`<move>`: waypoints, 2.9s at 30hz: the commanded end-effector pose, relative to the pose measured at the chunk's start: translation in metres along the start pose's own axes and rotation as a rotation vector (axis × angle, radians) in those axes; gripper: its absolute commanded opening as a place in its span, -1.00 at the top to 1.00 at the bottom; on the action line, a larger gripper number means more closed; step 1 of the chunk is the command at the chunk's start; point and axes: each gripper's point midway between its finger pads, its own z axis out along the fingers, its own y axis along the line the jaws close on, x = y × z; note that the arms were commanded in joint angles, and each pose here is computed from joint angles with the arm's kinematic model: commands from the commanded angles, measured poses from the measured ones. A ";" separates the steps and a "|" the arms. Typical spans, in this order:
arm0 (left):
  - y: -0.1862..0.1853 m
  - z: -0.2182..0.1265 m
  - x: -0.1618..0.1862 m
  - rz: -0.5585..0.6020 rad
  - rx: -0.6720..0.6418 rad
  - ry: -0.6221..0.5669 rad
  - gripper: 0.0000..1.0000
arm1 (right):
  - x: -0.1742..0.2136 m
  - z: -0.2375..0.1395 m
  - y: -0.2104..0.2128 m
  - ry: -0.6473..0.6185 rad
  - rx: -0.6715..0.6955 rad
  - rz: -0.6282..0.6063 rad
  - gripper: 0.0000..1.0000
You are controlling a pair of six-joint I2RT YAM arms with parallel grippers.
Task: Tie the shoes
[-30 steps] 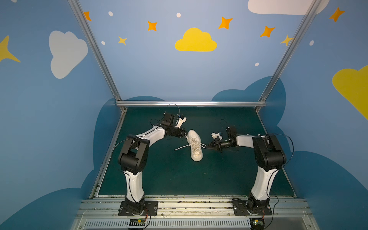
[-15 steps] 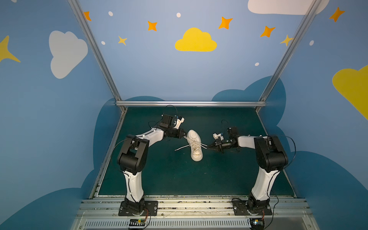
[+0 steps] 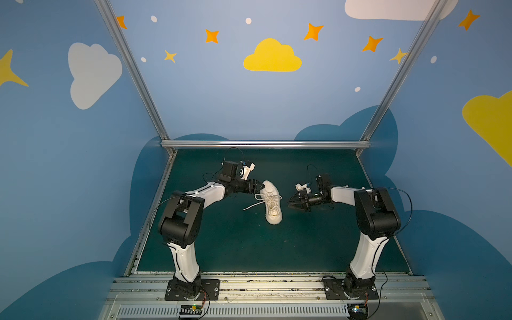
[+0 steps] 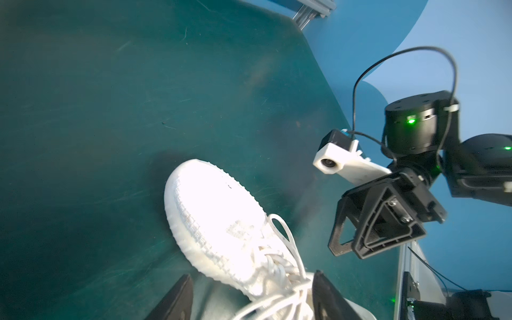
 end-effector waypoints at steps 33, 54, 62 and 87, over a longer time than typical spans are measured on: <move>-0.037 0.024 0.080 -0.137 0.176 0.049 0.19 | -0.013 0.048 0.075 0.134 0.206 -0.192 0.68; -0.031 0.029 0.096 -0.197 0.191 0.052 0.42 | -0.020 0.065 0.075 0.163 0.187 -0.193 0.80; -0.033 0.031 0.092 -0.209 0.215 0.033 0.51 | -0.021 0.069 0.070 0.171 0.180 -0.183 0.81; -0.033 0.018 0.089 -0.192 0.192 0.037 0.84 | -0.019 0.086 0.057 0.193 0.200 -0.170 0.82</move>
